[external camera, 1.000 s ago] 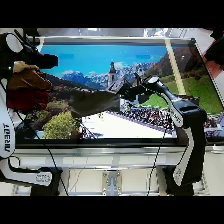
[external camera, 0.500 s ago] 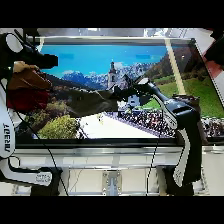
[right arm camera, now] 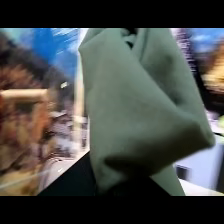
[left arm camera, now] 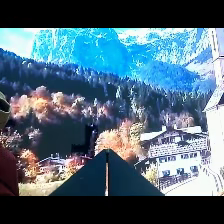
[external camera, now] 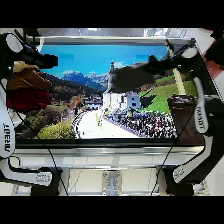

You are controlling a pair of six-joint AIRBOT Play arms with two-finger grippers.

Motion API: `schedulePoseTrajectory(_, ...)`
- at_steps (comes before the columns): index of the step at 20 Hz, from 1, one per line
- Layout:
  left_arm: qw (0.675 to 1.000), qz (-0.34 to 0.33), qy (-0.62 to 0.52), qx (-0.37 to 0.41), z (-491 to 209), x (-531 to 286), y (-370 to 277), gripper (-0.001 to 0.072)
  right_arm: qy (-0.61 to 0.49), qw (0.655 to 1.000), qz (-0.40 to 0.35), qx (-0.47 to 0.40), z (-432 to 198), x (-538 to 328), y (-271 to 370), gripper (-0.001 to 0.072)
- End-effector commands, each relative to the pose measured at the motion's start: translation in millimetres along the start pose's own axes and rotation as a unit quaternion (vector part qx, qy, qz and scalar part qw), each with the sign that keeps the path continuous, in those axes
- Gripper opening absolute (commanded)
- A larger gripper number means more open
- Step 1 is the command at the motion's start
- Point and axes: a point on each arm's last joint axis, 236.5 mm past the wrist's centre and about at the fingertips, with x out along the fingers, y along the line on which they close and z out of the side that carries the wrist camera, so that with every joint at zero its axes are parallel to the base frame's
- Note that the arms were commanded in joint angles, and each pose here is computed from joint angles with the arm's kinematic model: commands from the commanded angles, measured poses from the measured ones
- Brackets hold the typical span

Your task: Fold the shirts.

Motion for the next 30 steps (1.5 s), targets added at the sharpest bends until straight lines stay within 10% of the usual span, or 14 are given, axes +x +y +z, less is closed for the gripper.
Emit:
schedulePoseTrajectory(1,1.000,0.000,0.000,0.000,0,0,0,0.0010,-0.016,0.990,-0.137,0.038,-3,-108,-79,0.0010)
schedulePoseTrajectory(9,1.000,-0.014,0.011,-0.005,-5,0,-7,0.0009,-0.075,0.950,-0.267,0.144,-93,-285,-147,0.0010)
schedulePoseTrajectory(17,1.000,-0.015,0.015,-0.005,-7,0,-8,0.0010,-0.070,0.901,-0.302,0.304,-309,-243,-219,0.0029)
schedulePoseTrajectory(19,1.000,-0.015,0.015,-0.006,-7,0,-8,0.0010,-0.062,0.898,-0.301,0.315,-326,-232,-223,0.0519)
schedulePoseTrajectory(20,1.000,-0.015,0.015,-0.006,-7,0,-8,0.0010,-0.073,0.900,-0.295,0.312,-318,-235,-220,0.0573)
schedulePoseTrajectory(25,1.000,-0.015,0.015,-0.006,-7,0,-8,0.0010,-0.268,0.931,-0.148,0.197,-176,-293,-112,0.0544)
schedulePoseTrajectory(26,1.000,-0.016,0.015,-0.006,-7,0,-8,0.0010,-0.303,0.939,-0.094,0.130,-147,-300,-72,0.0473)
schedulePoseTrajectory(28,0.999,-0.029,0.013,-0.010,-6,0,-14,0.0010,-0.312,0.950,-0.025,0.001,-123,-289,-10,0.0062)
schedulePoseTrajectory(30,0.999,-0.043,0.011,-0.014,-5,-1,-21,0.0010,-0.296,0.952,-0.026,-0.069,-116,-265,13,0.0011)
